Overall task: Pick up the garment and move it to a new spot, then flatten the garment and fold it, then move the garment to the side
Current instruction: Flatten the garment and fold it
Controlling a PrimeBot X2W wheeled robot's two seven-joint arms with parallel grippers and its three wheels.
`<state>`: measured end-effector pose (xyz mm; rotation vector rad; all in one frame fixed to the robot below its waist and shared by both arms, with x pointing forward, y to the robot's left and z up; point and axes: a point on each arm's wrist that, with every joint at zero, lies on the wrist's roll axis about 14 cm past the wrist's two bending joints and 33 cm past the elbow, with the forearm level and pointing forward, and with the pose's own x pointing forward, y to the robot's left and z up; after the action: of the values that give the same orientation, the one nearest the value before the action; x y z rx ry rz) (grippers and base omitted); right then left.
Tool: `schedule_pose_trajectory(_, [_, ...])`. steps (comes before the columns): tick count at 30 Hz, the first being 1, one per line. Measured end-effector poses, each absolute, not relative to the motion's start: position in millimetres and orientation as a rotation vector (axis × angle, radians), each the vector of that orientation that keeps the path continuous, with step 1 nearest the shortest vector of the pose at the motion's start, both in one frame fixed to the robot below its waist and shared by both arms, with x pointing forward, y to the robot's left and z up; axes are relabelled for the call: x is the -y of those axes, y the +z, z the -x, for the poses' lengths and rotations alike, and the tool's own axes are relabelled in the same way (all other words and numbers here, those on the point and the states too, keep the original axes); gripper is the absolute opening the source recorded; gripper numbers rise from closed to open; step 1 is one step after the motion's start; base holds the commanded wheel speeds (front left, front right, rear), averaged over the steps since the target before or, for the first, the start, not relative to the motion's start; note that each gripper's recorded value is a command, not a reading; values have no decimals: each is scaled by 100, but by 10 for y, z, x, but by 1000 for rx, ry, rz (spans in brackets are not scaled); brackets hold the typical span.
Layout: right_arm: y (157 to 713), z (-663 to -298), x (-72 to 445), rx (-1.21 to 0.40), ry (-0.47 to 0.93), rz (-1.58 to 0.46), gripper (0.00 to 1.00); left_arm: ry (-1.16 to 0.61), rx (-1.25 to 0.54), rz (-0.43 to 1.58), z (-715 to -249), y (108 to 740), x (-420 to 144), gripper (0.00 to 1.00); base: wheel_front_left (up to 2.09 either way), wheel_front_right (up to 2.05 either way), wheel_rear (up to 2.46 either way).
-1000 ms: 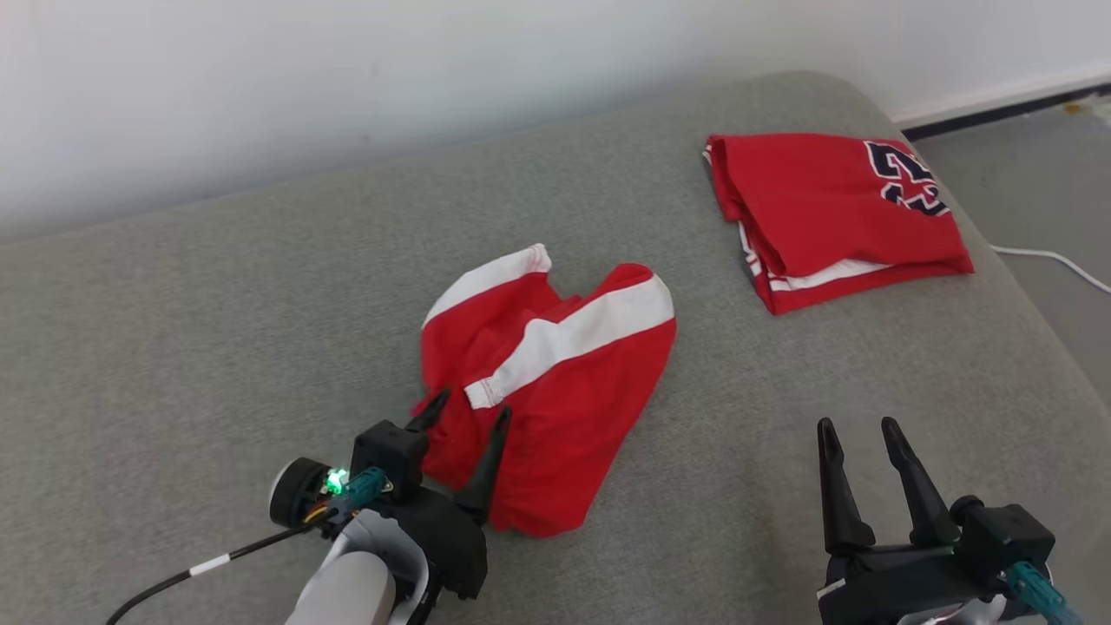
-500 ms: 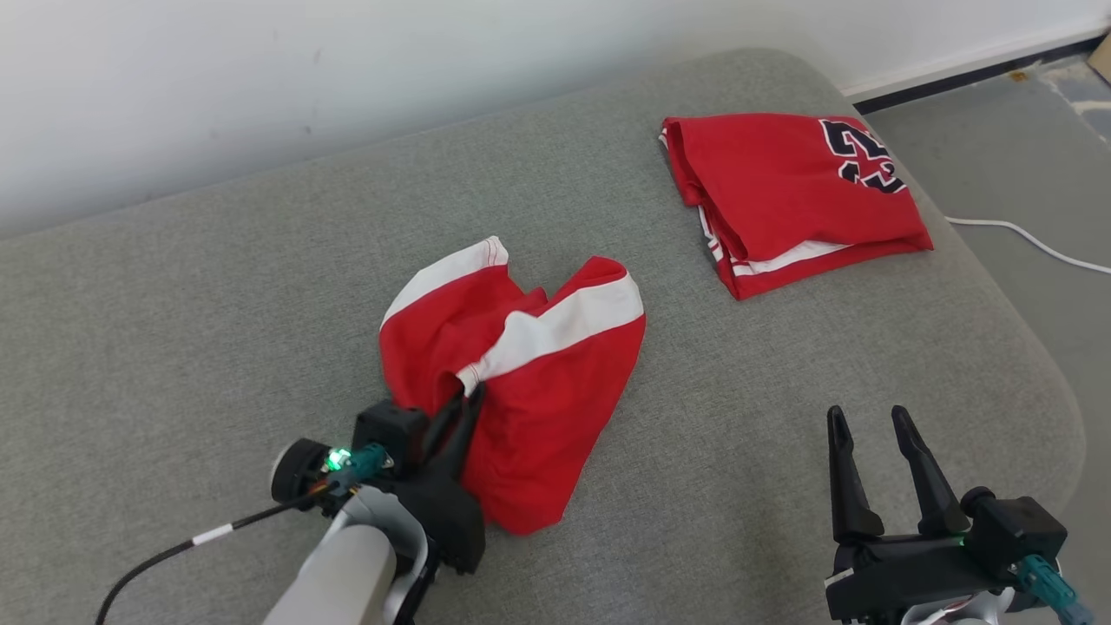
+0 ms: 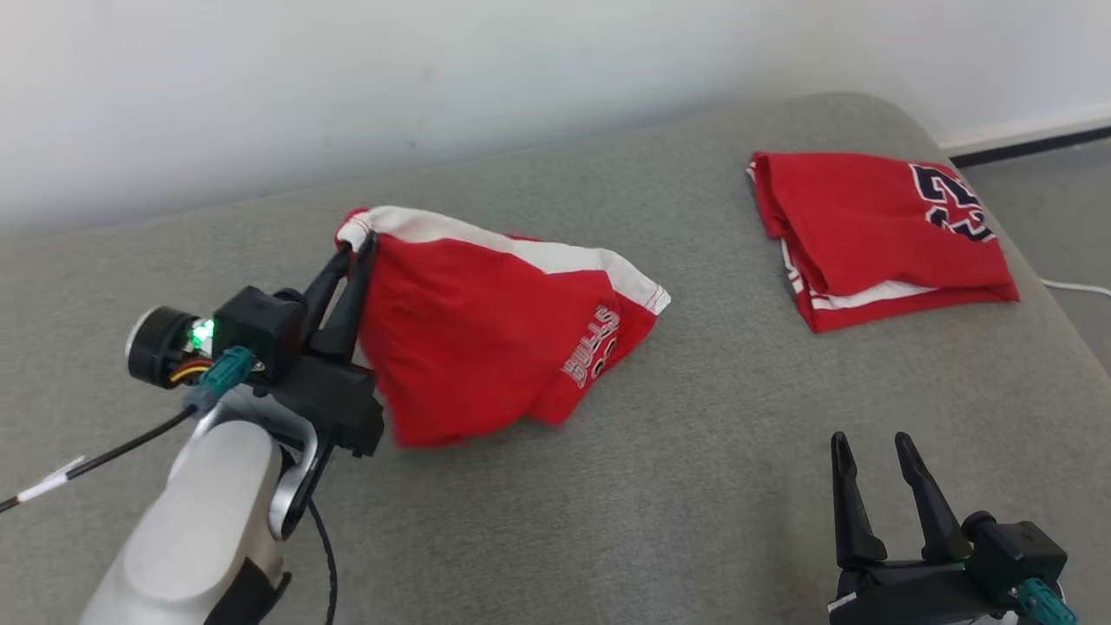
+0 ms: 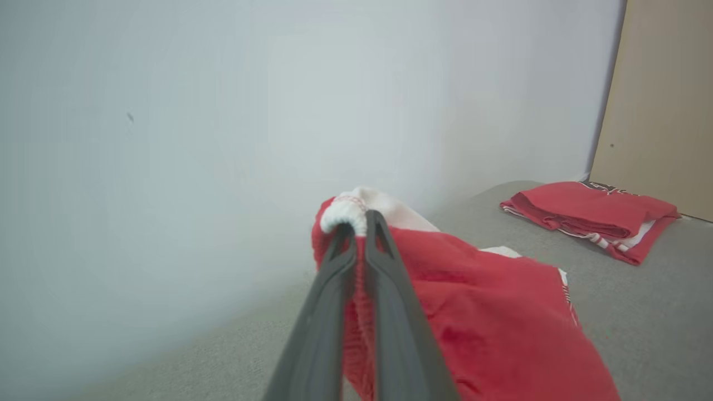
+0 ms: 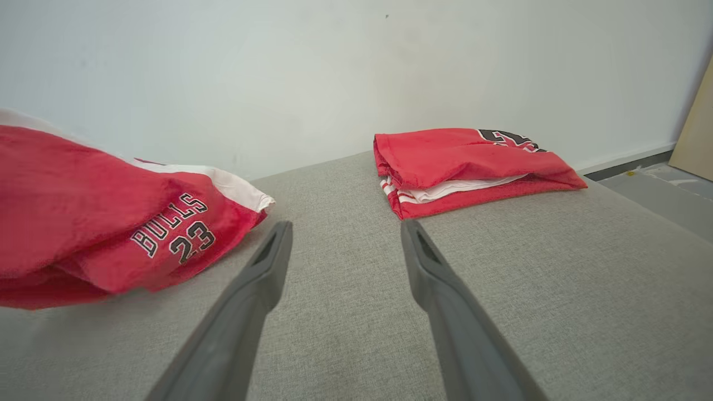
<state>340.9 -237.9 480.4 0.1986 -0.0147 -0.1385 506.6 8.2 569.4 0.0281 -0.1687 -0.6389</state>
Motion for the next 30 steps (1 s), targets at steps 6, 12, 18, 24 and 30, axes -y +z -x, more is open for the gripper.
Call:
schedule_pose_trajectory(6, [4802,-3491,2169,13,-73,-212,100,-624,178,-50,-4739,5716,-309,0,0,0,0])
schedule_pose_trajectory(12, [4827,-3579,1964,18,-8,-221,100,-601,32,29,-4148,5187,-425,0,0,0,0])
schedule_pose_trajectory(18, [4829,-3636,1832,15,38,-219,100,-503,-116,125,-3656,4672,-652,0,0,0,0])
schedule_pose_trajectory(24, [4825,-3704,1686,8,90,-213,100,-410,-209,163,-3407,4357,-897,0,0,0,0])
schedule_pose_trajectory(30, [4822,-3732,1576,0,125,-212,100,-309,-192,186,-3407,4368,-1148,100,0,0,0])
